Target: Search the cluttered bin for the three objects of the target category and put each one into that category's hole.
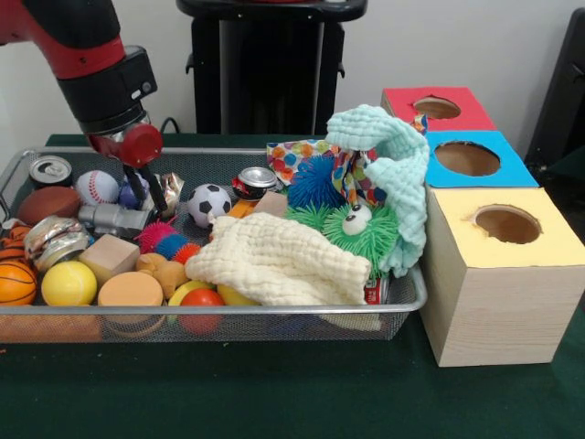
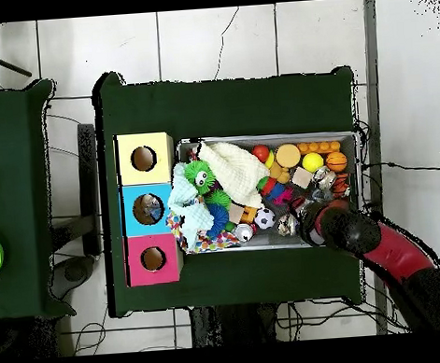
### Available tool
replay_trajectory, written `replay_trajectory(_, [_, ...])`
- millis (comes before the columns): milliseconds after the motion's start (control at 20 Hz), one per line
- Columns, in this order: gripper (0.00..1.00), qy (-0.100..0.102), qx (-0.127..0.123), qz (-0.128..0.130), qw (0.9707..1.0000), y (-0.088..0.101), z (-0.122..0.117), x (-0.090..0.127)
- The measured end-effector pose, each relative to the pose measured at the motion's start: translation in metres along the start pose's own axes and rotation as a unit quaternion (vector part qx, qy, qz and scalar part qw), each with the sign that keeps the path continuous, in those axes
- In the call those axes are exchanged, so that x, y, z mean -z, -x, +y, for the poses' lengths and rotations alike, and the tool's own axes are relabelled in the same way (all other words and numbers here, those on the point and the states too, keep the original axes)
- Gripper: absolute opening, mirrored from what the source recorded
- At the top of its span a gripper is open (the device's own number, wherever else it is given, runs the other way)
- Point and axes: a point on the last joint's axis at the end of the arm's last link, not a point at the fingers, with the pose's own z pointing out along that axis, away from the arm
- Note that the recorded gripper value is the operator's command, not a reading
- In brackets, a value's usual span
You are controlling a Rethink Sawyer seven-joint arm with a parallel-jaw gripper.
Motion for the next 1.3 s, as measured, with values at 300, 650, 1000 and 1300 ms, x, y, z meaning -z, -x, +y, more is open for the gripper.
replay_trajectory(300, [1.00,-0.010,-0.008,-0.014,0.9998,0.022,-0.010,0.007])
replay_trajectory(650, [1.00,-0.025,-0.016,-0.034,0.9990,0.067,-0.018,0.031])
replay_trajectory(1000, [1.00,-0.031,-0.022,-0.057,0.9977,0.100,-0.023,0.052])
replay_trajectory(1300, [1.00,-0.026,-0.034,-0.060,0.9972,0.108,-0.036,0.045])
